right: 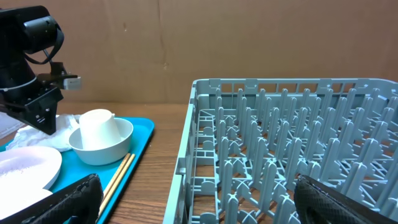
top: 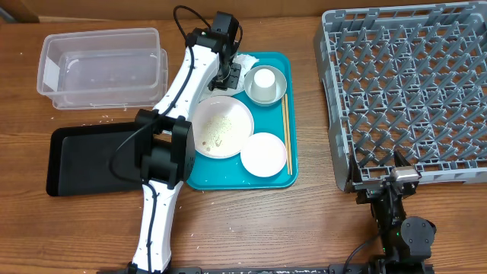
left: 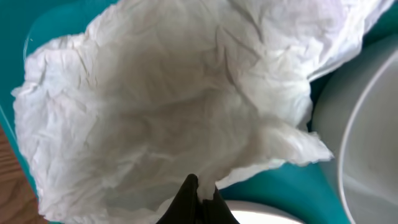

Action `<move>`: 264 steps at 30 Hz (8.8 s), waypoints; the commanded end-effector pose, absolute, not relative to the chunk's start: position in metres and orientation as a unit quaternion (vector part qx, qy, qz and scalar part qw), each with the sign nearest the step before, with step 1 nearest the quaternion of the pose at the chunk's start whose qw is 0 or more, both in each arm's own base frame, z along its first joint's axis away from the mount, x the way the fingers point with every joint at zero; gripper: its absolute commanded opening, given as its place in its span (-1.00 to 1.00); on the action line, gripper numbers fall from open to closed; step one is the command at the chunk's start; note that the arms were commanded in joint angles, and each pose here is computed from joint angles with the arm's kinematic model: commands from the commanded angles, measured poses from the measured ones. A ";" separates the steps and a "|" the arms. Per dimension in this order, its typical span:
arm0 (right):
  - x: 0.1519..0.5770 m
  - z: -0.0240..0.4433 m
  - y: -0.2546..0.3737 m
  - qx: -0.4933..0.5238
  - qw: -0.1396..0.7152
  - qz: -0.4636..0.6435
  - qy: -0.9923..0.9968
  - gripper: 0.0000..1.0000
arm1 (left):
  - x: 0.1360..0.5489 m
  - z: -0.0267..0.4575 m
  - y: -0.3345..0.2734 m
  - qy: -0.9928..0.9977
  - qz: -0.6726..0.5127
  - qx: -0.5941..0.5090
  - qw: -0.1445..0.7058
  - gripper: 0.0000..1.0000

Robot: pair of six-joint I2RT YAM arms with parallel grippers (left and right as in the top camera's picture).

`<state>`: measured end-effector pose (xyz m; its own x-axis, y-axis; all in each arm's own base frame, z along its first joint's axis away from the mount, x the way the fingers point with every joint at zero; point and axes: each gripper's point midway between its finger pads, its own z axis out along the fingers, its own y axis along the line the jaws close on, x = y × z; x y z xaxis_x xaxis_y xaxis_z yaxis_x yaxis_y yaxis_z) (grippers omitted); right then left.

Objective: Sort waste into correct bins and load items into the dishwasher

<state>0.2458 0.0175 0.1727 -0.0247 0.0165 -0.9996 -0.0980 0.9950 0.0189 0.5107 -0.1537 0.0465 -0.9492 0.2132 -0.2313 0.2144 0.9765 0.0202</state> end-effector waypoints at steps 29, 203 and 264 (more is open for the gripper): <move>0.246 0.171 0.016 -0.025 0.700 0.038 0.713 1.00 | 0.456 0.183 -0.179 0.981 -0.144 0.032 0.126 -0.92; 0.246 0.171 0.016 -0.025 0.700 0.038 0.713 1.00 | 0.541 0.253 0.070 0.891 -0.103 -0.296 0.327 -0.92; 0.246 0.171 0.016 -0.026 0.700 0.038 0.713 1.00 | 0.521 0.221 -0.067 0.939 -0.184 0.089 0.277 0.32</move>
<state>0.2458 0.0175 0.1725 -0.0255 0.0169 -0.9995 -0.0980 0.9950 0.0193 0.5326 -0.0147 0.2088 -0.8539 -0.2046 -0.4786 -0.0294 0.9370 -0.3481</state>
